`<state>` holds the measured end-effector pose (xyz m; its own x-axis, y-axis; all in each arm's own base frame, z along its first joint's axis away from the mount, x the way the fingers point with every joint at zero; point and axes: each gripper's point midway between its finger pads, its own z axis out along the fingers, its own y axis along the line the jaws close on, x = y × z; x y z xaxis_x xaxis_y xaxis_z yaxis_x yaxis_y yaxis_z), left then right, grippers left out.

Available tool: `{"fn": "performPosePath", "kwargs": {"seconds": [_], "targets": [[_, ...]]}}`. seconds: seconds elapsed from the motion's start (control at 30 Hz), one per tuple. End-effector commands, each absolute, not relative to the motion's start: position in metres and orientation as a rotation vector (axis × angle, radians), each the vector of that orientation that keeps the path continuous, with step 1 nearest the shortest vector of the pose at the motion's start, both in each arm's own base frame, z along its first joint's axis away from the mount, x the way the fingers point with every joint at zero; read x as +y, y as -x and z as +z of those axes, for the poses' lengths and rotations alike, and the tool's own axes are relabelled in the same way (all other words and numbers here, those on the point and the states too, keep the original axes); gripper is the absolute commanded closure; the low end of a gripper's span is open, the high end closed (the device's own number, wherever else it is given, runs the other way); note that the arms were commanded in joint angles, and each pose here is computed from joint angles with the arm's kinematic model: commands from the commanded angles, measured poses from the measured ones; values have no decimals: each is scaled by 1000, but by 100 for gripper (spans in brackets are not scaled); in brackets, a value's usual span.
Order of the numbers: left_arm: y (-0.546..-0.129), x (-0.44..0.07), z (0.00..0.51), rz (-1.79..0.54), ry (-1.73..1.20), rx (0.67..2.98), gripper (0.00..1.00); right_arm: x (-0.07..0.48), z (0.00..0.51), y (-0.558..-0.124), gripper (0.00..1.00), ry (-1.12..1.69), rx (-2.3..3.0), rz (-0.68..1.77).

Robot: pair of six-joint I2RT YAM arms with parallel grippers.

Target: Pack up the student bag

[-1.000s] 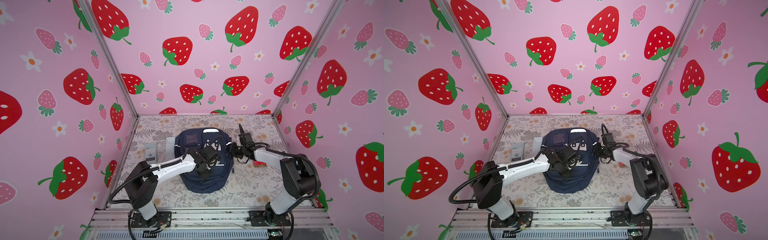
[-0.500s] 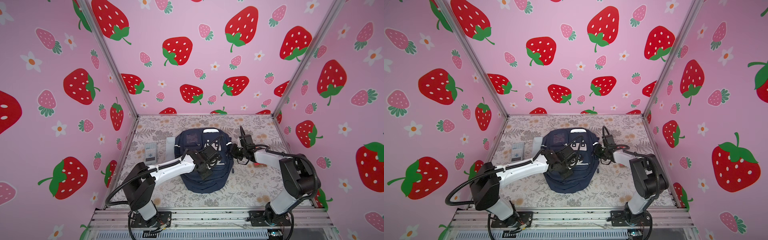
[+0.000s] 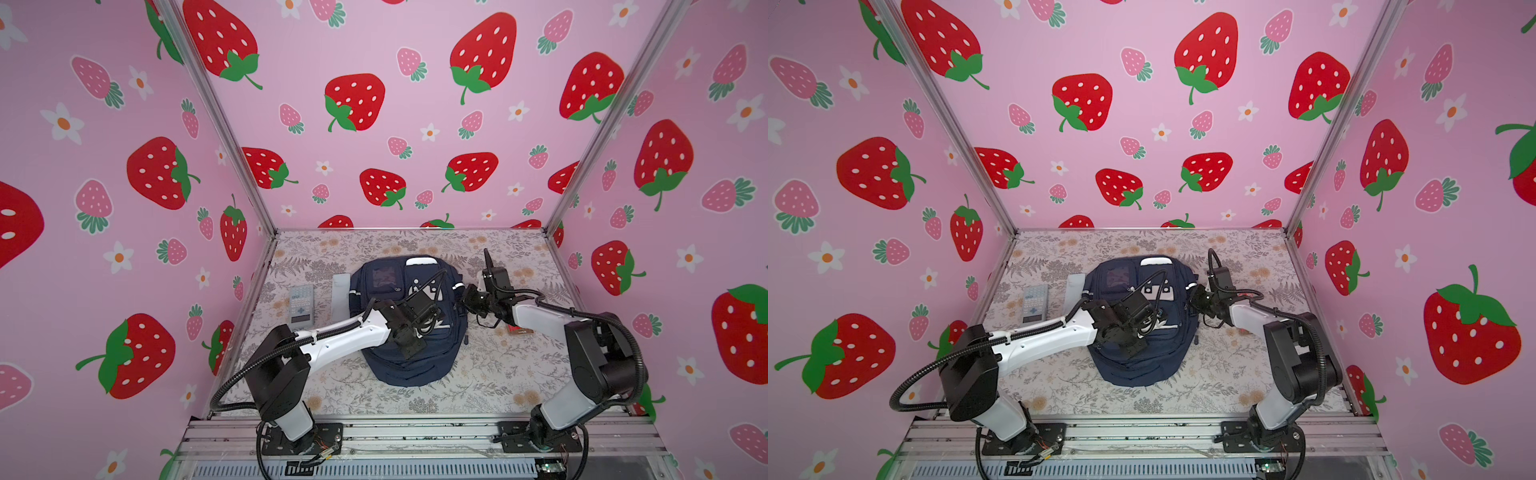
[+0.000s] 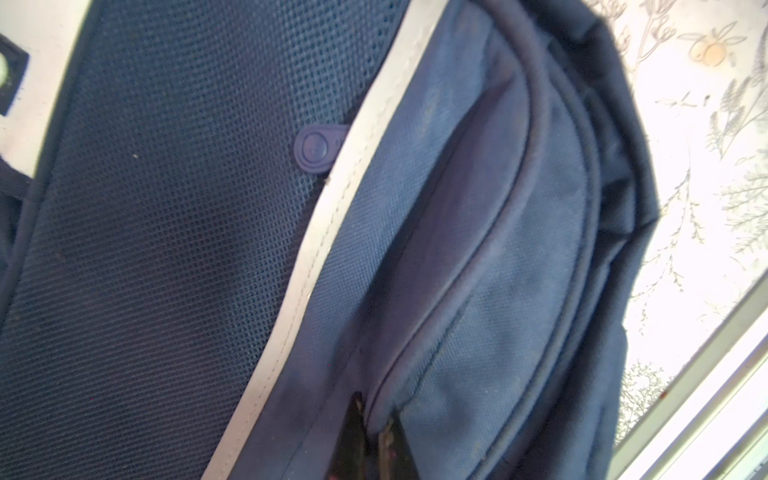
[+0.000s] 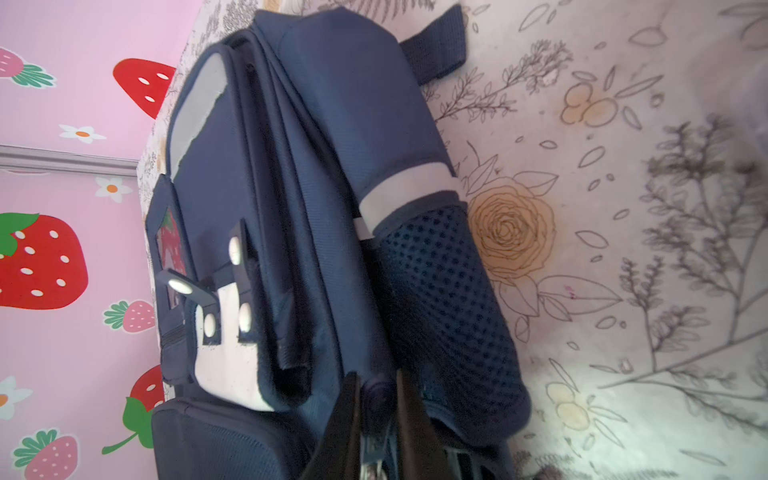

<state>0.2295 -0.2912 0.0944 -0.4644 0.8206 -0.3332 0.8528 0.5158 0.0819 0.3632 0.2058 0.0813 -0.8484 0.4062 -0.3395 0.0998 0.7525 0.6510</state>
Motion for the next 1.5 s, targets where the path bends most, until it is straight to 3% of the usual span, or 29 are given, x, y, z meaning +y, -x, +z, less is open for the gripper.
{"fn": "performPosePath", "kwargs": {"seconds": [0.0,0.77,0.8,0.93,1.03,1.13,1.33,1.47], "targets": [[-230,-294,98,-162,-1356,2431,100,191,99,-360,99,-395,2425,841],[-249,-293,113,-223,-1172,2433,100,183,83,-276,100,-387,2460,879],[-248,-292,114,-224,-1182,2430,100,181,80,-272,95,-368,2476,844],[-243,-290,114,-217,-1246,2427,100,154,89,-274,53,-252,2524,563],[-239,-292,115,-241,-1281,2418,100,143,100,-284,43,-124,2554,378],[-239,-291,116,-241,-1294,2413,100,142,105,-300,45,22,2589,230],[-235,-290,111,-246,-1319,2430,100,163,101,-315,69,292,2613,40],[-235,-291,110,-249,-1322,2434,100,188,90,-307,67,474,2588,-10]]}}
